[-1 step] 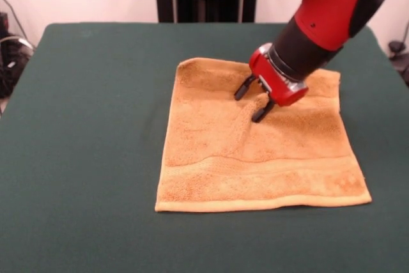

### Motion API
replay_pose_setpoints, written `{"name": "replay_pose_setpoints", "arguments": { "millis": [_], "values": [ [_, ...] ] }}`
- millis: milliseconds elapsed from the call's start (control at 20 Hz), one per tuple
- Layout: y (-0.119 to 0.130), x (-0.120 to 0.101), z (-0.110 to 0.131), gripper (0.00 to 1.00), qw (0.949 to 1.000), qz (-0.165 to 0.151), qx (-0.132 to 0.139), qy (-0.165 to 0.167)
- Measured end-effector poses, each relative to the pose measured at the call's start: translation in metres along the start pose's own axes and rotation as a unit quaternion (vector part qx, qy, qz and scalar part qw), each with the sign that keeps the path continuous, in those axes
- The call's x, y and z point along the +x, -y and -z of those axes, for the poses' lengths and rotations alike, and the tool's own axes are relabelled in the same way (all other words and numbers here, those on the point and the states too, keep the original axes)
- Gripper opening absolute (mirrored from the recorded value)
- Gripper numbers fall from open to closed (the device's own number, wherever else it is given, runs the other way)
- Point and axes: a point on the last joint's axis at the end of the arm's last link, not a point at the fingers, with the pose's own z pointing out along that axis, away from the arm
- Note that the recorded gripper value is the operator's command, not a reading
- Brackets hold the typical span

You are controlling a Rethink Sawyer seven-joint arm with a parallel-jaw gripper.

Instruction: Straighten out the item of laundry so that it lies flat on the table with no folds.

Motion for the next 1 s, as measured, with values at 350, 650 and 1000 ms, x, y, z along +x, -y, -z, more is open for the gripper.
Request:
{"name": "replay_pose_setpoints", "arguments": {
  "millis": [350,650,1000],
  "values": [
    [-0.018,-0.006,0.002,1.0,0.9979,0.017,0.061,-0.013],
    [-0.032,-0.006,0.003,1.0,0.993,0.034,0.112,-0.016],
    [-0.04,-0.006,0.003,1.0,0.9903,0.034,0.135,-0.009]
  ]
}}
